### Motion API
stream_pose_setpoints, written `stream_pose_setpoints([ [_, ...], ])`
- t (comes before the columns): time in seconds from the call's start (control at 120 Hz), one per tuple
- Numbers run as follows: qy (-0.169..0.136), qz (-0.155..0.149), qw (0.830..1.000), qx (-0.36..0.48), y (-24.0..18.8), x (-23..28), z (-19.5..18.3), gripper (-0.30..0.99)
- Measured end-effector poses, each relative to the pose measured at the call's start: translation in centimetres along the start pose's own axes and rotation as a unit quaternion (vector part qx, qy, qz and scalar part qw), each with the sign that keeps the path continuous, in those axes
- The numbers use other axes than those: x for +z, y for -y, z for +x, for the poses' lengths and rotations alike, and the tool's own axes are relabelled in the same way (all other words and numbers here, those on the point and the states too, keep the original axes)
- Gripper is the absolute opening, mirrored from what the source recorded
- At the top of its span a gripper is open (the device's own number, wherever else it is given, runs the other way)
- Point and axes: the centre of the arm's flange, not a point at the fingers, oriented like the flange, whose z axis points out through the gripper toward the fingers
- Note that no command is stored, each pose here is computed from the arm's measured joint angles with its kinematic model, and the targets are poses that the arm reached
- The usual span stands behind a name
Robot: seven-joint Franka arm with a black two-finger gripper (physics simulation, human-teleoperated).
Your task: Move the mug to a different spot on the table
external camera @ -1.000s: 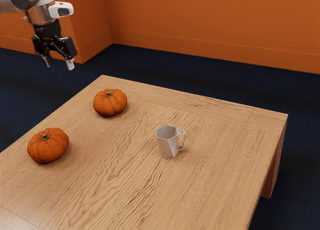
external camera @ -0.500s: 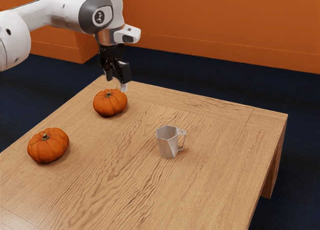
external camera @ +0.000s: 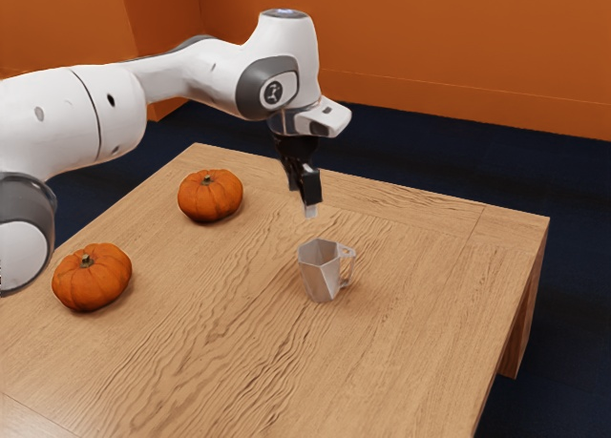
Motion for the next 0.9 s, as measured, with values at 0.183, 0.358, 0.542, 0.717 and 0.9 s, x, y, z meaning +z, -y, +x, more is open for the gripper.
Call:
stream_pose_setpoints([
  [0.183,0.022,0.011,1.000,0.010,-0.5,4.2,1.3,0.69],
  [0.358,0.023,0.032,0.997,0.063,-1.3,6.2,2.9,0.69],
  [0.542,0.004,0.030,0.996,0.085,-0.5,8.6,5.1,0.69],
  [0.717,-0.004,0.029,0.997,0.070,-0.3,9.9,5.7,0.69],
  [0.9,-0.005,0.027,0.999,0.042,-0.6,11.8,6.4,0.69],
])
